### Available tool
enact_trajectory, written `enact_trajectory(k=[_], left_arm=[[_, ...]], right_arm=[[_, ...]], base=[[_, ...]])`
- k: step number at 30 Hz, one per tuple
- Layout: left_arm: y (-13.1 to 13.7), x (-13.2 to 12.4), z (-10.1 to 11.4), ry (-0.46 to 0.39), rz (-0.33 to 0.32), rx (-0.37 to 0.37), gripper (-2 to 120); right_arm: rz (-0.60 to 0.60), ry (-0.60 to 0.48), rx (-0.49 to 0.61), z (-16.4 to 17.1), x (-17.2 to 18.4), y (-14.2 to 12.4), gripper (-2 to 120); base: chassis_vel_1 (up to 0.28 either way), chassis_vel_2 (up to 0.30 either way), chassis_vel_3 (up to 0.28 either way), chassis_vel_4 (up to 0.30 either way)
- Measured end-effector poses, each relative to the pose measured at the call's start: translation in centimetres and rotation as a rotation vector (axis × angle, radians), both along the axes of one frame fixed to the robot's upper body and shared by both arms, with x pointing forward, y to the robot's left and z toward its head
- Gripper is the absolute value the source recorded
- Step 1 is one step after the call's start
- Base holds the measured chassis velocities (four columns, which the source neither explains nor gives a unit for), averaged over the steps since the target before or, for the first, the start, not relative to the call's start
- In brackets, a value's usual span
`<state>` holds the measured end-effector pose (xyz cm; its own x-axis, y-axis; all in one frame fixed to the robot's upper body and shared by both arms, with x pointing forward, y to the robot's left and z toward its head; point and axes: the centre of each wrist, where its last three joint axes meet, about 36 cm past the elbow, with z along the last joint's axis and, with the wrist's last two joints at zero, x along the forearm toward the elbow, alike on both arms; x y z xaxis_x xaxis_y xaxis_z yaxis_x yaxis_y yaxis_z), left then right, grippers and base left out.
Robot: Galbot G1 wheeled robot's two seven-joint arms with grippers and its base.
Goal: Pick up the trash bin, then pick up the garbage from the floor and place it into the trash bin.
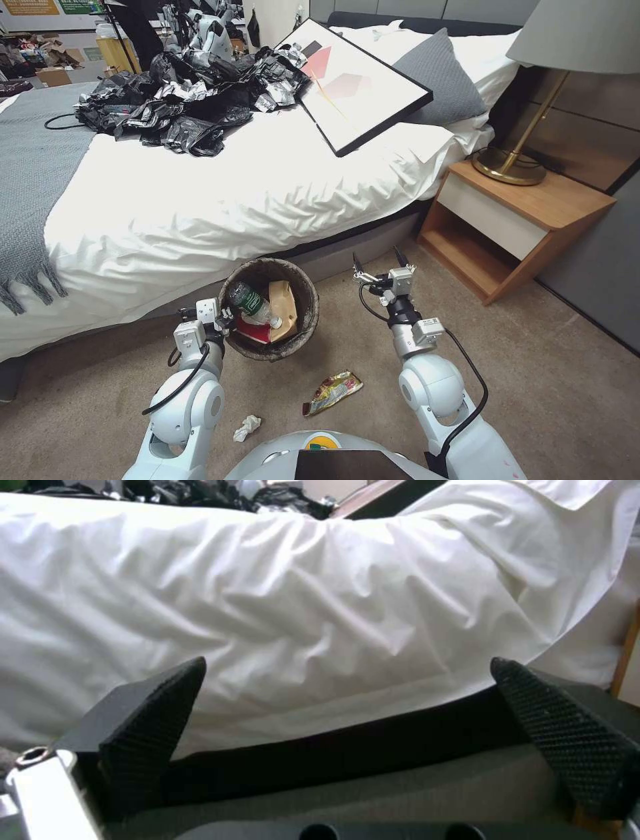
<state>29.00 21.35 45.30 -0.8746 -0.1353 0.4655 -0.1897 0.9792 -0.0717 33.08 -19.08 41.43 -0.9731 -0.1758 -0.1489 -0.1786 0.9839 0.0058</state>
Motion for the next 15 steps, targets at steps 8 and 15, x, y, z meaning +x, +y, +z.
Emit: enact_trajectory(k=[8,15], left_arm=[[0.02,0.0,0.0,0.0,0.001,0.0,0],[0.02,0.0,0.0,0.0,0.001,0.0,0]], right_arm=[[0.007,0.003,0.002,0.0,-0.03,0.14,100],[0.01,-0.006,0.001,-0.14,0.09,0.06,100]], base=[[0.082,-0.084,-0.086,0.09],[0.213,-0.212,-0.237,0.204]])
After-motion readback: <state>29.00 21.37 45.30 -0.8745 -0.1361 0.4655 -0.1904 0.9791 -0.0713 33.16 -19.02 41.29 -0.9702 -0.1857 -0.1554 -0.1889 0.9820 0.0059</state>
